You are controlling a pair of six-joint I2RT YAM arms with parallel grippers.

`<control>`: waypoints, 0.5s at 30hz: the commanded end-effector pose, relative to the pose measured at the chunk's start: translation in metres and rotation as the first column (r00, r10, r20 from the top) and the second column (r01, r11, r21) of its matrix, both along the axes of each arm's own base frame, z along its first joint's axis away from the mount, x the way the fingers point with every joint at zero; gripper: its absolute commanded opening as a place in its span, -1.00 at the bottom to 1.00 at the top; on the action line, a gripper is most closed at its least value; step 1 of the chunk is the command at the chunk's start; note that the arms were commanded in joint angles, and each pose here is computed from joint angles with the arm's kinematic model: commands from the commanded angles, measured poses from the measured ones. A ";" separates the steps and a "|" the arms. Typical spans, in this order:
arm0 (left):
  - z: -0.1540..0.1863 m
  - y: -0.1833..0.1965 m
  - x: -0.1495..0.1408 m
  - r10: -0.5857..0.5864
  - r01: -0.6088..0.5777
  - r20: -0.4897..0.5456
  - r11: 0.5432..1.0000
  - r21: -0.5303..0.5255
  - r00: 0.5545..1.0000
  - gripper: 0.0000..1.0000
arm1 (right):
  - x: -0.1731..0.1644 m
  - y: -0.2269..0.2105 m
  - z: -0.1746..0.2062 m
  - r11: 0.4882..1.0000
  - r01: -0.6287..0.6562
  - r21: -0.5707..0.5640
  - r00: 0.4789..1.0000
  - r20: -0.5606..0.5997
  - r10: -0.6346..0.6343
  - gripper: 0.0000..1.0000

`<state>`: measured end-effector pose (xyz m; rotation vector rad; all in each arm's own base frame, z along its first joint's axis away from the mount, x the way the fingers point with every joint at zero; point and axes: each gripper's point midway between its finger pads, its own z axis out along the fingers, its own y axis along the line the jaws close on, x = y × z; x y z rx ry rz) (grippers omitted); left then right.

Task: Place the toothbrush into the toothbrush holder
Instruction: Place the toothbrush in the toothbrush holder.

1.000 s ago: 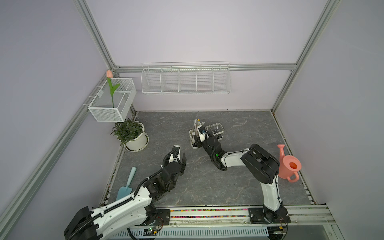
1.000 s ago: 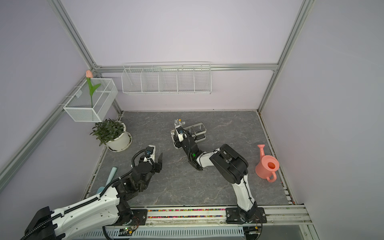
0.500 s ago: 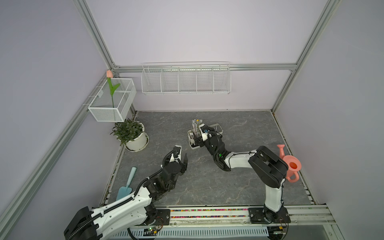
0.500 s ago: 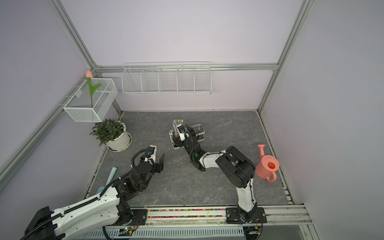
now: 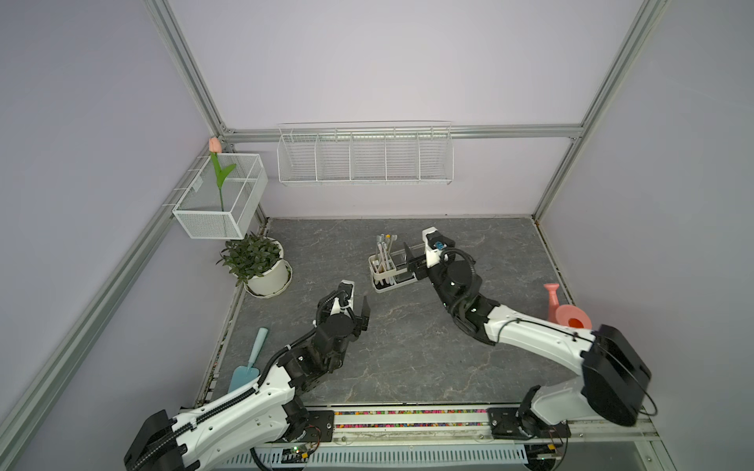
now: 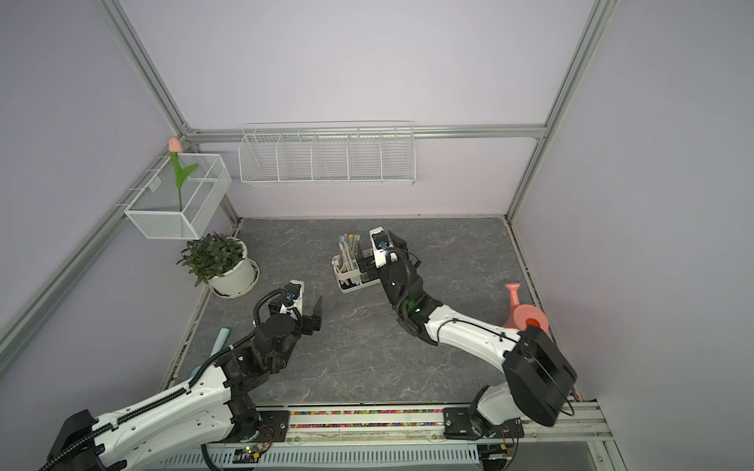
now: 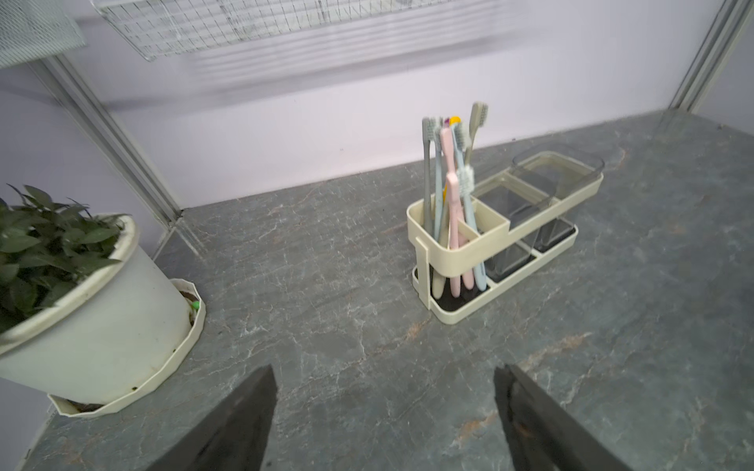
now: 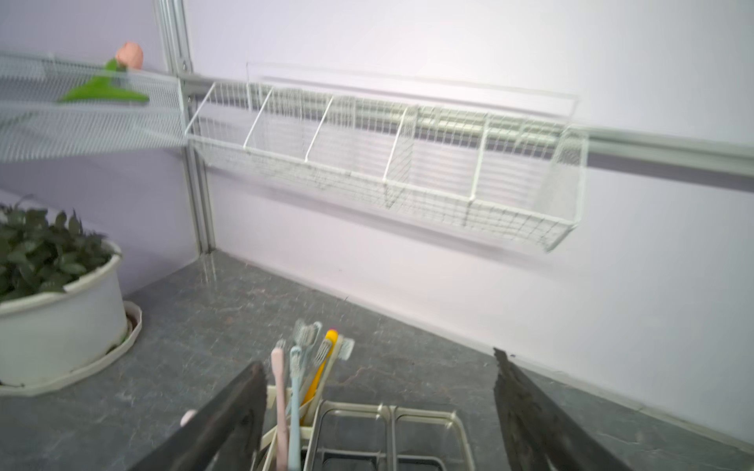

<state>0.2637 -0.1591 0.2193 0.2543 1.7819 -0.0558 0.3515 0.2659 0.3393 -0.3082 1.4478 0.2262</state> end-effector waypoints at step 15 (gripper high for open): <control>0.000 0.077 0.050 0.243 -0.249 0.080 0.965 0.078 0.967 0.99 | -0.063 -0.181 -0.072 0.931 0.365 0.006 0.928 -0.081 -0.363 0.77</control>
